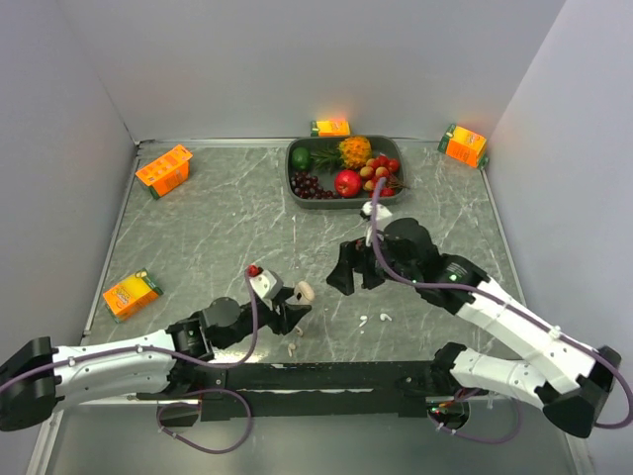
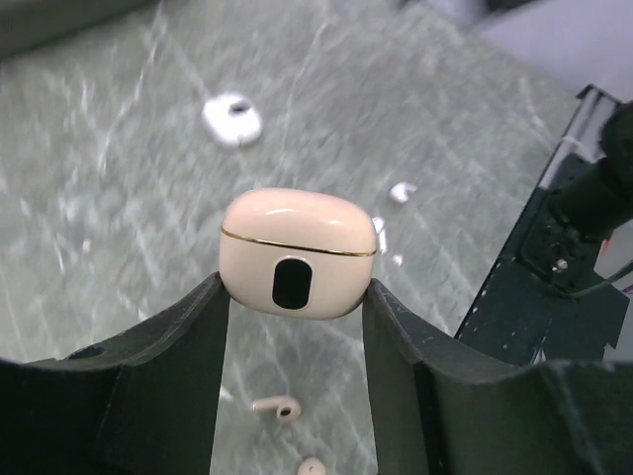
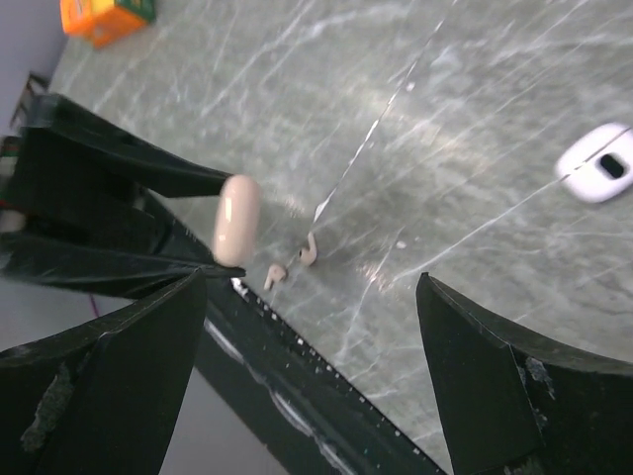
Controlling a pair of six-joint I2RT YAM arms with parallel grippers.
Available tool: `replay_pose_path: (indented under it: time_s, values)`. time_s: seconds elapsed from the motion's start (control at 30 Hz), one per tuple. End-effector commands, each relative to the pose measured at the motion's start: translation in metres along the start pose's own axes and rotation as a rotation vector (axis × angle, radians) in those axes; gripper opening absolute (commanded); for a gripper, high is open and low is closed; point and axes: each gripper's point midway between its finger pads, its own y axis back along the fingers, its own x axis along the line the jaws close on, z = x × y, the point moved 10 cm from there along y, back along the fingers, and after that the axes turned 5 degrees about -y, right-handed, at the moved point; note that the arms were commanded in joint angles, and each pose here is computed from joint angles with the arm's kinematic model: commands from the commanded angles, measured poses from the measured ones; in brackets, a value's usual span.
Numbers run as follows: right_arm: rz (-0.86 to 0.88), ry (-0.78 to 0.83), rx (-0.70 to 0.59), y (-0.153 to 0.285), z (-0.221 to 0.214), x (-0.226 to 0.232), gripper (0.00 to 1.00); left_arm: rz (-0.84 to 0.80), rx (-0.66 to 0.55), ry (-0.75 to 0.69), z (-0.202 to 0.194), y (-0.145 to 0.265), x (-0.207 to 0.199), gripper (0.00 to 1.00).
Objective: Insert the wireless bluetooth earbuds into the charging case
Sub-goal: Pick up the charging case at the center of the board.
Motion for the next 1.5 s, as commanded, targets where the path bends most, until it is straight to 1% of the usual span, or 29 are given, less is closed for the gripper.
replay_pose_path:
  time_s: [0.0,0.13,0.33,0.43,0.53,0.8,1.0,1.47]
  values:
    - [0.082,0.008,0.115,-0.013,-0.005,0.014,0.93,0.020,-0.179,-0.133,0.022,0.002,-0.005,0.01]
    - [0.125,0.001,0.133,-0.022,-0.009,0.024,0.93,0.032,-0.147,-0.214,0.018,-0.001,-0.007,0.01]
    - [0.157,-0.004,0.135,-0.032,-0.006,0.037,0.93,0.055,-0.114,-0.255,0.016,-0.005,-0.010,0.01]
    - [0.175,0.001,0.133,-0.036,-0.004,0.042,0.93,0.067,-0.106,-0.257,0.015,-0.004,-0.010,0.01]
    - [0.156,0.005,0.166,-0.045,-0.004,0.042,0.93,0.066,-0.110,-0.252,0.016,-0.002,-0.011,0.01]
    - [0.104,-0.002,0.205,-0.060,-0.009,0.038,0.88,0.073,-0.122,-0.251,0.018,0.004,-0.010,0.01]
    - [0.070,-0.007,0.188,-0.060,-0.007,0.036,0.85,0.081,-0.123,-0.255,0.018,0.006,-0.010,0.01]
    - [0.037,-0.008,0.157,-0.054,-0.002,0.034,0.85,0.103,-0.130,-0.246,0.017,0.011,-0.008,0.01]
